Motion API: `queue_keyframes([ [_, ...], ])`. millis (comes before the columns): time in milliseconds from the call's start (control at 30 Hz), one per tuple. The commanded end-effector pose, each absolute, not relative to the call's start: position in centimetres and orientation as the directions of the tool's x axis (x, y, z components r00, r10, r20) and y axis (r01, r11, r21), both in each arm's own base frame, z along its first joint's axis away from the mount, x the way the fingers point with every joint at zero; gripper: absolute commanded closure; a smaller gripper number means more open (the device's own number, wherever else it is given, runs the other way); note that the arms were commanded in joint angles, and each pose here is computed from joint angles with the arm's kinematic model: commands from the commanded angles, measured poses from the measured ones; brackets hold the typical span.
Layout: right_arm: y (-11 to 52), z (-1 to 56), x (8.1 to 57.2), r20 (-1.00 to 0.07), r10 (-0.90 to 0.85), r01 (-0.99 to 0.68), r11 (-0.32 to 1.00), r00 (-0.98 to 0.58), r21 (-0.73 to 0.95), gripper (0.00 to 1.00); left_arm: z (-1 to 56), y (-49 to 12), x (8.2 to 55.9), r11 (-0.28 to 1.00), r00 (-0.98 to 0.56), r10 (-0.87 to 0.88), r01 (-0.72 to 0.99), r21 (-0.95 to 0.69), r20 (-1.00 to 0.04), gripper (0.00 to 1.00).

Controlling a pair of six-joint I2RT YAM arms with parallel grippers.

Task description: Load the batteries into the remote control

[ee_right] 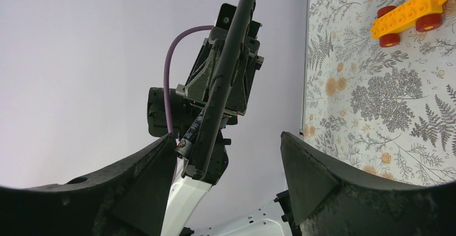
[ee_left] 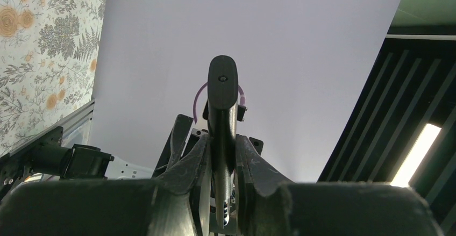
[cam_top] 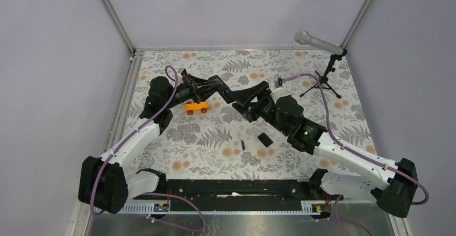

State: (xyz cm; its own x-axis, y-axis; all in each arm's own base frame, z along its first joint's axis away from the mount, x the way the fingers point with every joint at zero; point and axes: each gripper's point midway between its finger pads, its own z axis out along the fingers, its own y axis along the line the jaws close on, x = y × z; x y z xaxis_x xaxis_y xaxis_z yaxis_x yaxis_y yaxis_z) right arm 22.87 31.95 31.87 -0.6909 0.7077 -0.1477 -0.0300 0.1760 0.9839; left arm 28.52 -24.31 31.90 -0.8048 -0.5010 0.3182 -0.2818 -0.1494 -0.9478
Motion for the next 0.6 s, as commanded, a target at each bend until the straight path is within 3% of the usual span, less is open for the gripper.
queue_keyframes([
  [0, 32.1, 32.7, 23.2, -0.127, 0.718, -0.029, 0.148, -0.684, 0.989, 0.24, 34.3, -23.8, 28.0, -0.183, -0.819, -0.506, -0.204, -0.962, 0.270, 1.00],
  [567, 32.2, 30.2, 23.5, -0.033, 0.710, 0.095, 0.140, -0.704, 0.986, 0.27, 36.2, -23.7, 27.1, -0.195, -0.838, -0.489, -0.165, -0.967, 0.241, 1.00],
])
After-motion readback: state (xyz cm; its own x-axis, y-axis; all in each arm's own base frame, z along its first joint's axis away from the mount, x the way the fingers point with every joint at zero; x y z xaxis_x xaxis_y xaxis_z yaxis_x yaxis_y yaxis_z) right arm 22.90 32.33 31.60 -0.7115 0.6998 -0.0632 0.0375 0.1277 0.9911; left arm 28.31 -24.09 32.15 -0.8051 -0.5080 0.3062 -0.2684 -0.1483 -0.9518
